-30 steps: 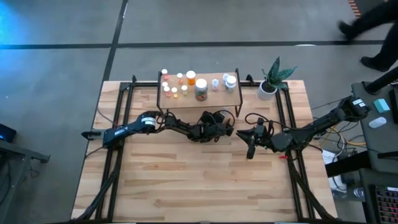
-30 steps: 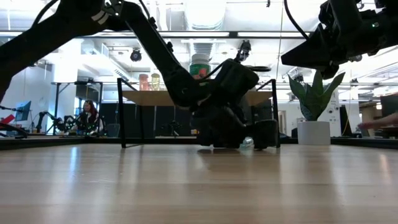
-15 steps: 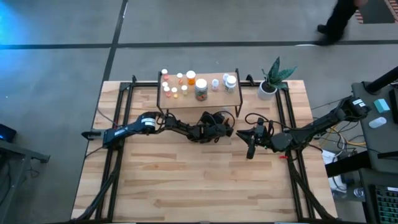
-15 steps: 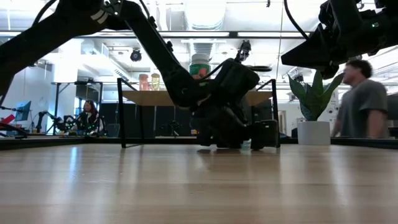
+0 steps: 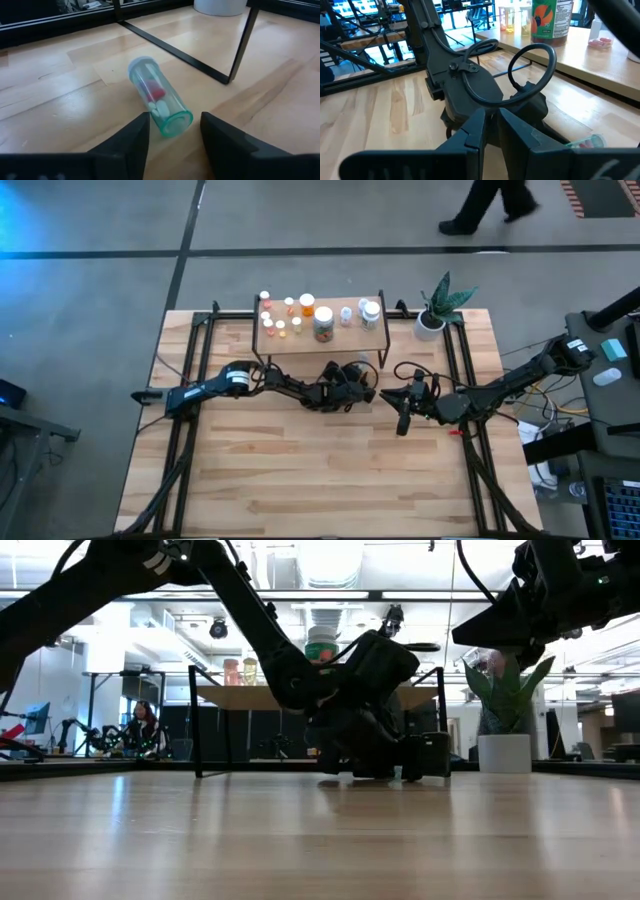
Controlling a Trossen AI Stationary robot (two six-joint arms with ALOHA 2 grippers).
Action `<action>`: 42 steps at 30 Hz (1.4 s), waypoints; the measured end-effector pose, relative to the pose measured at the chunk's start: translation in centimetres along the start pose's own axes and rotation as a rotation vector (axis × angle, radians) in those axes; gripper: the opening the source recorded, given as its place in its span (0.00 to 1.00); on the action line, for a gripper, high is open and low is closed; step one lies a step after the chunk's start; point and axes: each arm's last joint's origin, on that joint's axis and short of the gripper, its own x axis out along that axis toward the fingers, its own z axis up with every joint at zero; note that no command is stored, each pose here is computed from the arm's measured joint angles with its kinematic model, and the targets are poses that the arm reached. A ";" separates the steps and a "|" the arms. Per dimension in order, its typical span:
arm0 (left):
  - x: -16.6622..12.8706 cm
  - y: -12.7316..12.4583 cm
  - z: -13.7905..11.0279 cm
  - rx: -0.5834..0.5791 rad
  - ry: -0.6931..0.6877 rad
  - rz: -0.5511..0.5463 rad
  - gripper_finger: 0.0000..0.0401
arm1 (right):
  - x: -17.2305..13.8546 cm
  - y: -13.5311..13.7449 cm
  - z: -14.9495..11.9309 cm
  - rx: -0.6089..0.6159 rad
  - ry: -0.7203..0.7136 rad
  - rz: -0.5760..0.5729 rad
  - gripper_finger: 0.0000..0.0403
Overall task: Pick and place medicine bottles onto shelf by color
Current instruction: Put the blue pill bottle on the shelf
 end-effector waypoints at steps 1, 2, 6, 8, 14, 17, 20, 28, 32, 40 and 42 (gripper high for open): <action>0.0 0.0 0.0 0.001 0.000 0.000 0.39 | 0.0 0.0 0.0 0.000 0.000 0.000 0.11; 0.0 0.0 0.0 0.001 0.000 -0.002 0.38 | 0.0 0.0 0.0 0.000 0.000 0.000 0.11; -0.1 -0.1 0.0 0.001 0.001 -0.003 0.35 | 0.0 0.0 0.0 0.000 0.000 0.000 0.11; -0.1 -0.1 0.0 0.000 0.001 -0.004 0.35 | 0.0 0.0 0.0 0.001 0.000 0.000 0.11; -0.2 -0.3 0.0 -0.001 0.007 -0.021 0.40 | 0.0 0.0 0.0 0.000 0.000 0.000 0.11; -0.3 -0.4 -0.1 0.000 0.012 -0.034 0.48 | 0.0 0.0 0.0 0.000 0.000 0.000 0.11; -0.4 -0.5 -0.1 -0.005 0.014 -0.044 0.56 | 0.0 0.0 0.0 0.000 0.000 0.000 0.11; -0.4 -0.5 0.2 -0.082 -0.010 -0.015 0.67 | 0.0 0.0 0.0 0.004 0.000 0.000 0.11; 0.0 -0.4 0.8 -0.123 -0.024 0.008 0.68 | 0.0 0.0 0.0 0.005 0.000 0.000 0.11; 0.7 0.4 1.1 -0.140 -0.065 0.093 0.68 | 0.0 0.0 0.0 0.007 0.000 0.000 0.11; 1.0 0.7 1.0 -0.153 -0.074 0.112 0.68 | 0.0 0.0 0.0 0.007 0.000 0.000 0.11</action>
